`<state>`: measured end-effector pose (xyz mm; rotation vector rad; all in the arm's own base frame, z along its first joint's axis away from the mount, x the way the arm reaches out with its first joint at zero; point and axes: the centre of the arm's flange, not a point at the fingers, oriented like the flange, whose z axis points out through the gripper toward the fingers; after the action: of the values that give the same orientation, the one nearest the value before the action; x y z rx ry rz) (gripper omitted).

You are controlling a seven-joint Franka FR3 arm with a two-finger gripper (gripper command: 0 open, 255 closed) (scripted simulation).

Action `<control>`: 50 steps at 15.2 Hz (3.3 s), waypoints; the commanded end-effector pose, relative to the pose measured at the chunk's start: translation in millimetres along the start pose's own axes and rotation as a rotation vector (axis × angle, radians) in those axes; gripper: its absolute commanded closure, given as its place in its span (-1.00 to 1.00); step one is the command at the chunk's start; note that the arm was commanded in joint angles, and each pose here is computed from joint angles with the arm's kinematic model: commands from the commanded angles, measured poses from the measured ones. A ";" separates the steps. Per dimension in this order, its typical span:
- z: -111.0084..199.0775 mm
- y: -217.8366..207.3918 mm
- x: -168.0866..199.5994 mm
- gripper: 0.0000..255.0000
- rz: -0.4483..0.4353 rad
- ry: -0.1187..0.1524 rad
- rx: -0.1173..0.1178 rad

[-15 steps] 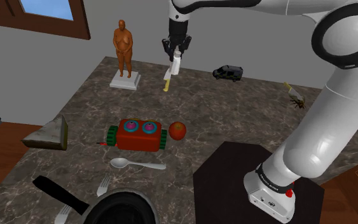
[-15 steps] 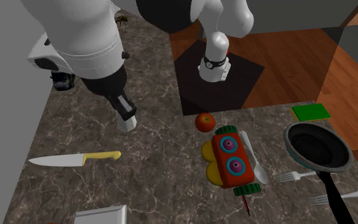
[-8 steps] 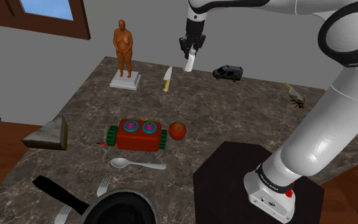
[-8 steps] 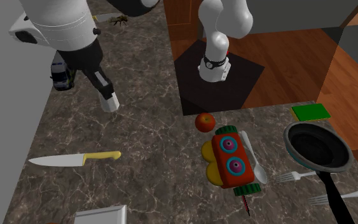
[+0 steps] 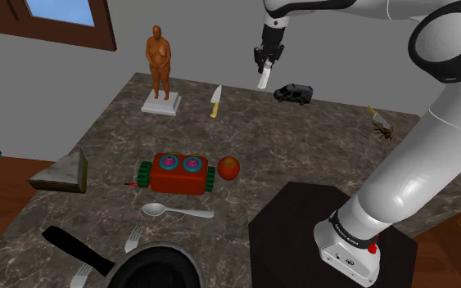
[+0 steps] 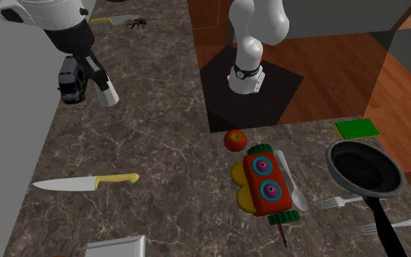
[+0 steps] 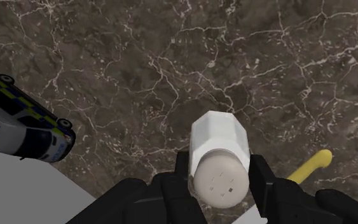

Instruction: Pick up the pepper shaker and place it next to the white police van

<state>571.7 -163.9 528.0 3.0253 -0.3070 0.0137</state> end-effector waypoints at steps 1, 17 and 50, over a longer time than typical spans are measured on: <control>0.2 26.5 -1.0 1.00 -0.002 0.000 0.000; 24.8 229.2 -3.3 1.00 -0.002 0.000 0.000; 189.0 212.8 -6.4 1.00 -0.001 0.000 0.000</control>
<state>522.5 -388.5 362.2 3.0261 -0.3048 0.0130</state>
